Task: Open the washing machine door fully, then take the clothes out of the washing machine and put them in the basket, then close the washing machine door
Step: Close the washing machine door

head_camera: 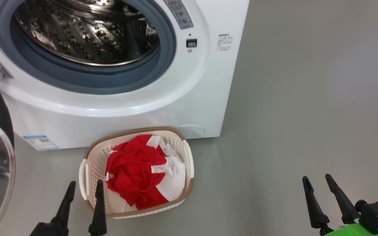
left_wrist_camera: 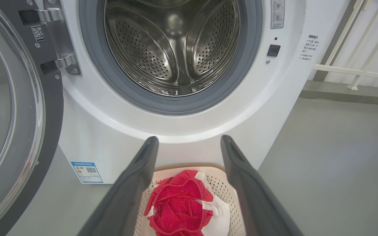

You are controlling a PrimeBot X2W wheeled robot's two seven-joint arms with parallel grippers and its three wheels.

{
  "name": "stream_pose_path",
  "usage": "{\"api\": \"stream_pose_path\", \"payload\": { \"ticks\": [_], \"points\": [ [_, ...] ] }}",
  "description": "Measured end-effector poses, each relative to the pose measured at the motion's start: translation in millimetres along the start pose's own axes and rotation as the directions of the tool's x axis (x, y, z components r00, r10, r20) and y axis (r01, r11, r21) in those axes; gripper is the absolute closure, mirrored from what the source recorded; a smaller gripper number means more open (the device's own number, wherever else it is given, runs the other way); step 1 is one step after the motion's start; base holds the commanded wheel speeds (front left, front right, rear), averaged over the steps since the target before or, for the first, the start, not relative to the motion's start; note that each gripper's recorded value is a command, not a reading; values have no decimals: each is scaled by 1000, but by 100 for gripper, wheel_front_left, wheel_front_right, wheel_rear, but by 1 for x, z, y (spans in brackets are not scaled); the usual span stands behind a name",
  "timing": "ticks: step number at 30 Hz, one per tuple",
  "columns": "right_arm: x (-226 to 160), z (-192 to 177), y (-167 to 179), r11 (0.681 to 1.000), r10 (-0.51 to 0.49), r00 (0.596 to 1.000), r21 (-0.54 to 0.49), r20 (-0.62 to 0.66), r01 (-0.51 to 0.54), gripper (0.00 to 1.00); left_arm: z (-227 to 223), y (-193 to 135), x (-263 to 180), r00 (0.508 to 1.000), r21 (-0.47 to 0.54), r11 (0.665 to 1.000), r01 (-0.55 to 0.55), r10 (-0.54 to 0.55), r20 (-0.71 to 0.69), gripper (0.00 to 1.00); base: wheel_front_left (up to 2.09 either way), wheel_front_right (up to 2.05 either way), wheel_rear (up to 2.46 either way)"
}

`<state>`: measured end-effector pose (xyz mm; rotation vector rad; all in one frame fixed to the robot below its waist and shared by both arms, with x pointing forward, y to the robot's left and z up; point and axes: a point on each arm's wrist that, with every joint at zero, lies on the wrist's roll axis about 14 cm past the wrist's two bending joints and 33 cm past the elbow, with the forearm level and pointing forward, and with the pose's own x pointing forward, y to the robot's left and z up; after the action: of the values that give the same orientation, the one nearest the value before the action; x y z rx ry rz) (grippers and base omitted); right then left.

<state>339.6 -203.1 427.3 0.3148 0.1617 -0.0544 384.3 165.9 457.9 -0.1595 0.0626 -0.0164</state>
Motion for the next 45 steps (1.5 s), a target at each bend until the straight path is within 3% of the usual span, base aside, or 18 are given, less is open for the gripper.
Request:
{"api": "stream_pose_path", "payload": {
  "ticks": [28, 35, 45],
  "points": [
    [9, 0, 7, 1000, 22, 1000, 0, -1, -22, 0, 0, 1, -1, 1000, -18, 1000, -8, 8, 1, 0, -28, 28, 0],
    [18, -5, 22, 997, 78, 997, -8, -19, -78, 0, 6, 10, -6, 999, -37, 998, -42, 43, 18, 0, 0, 0, 0],
    [35, -16, 64, 974, 221, 973, -27, -61, -223, 0, 12, 42, -33, 984, -60, 983, -176, 178, 29, 0, 0, 0, 0]
  ]
}}
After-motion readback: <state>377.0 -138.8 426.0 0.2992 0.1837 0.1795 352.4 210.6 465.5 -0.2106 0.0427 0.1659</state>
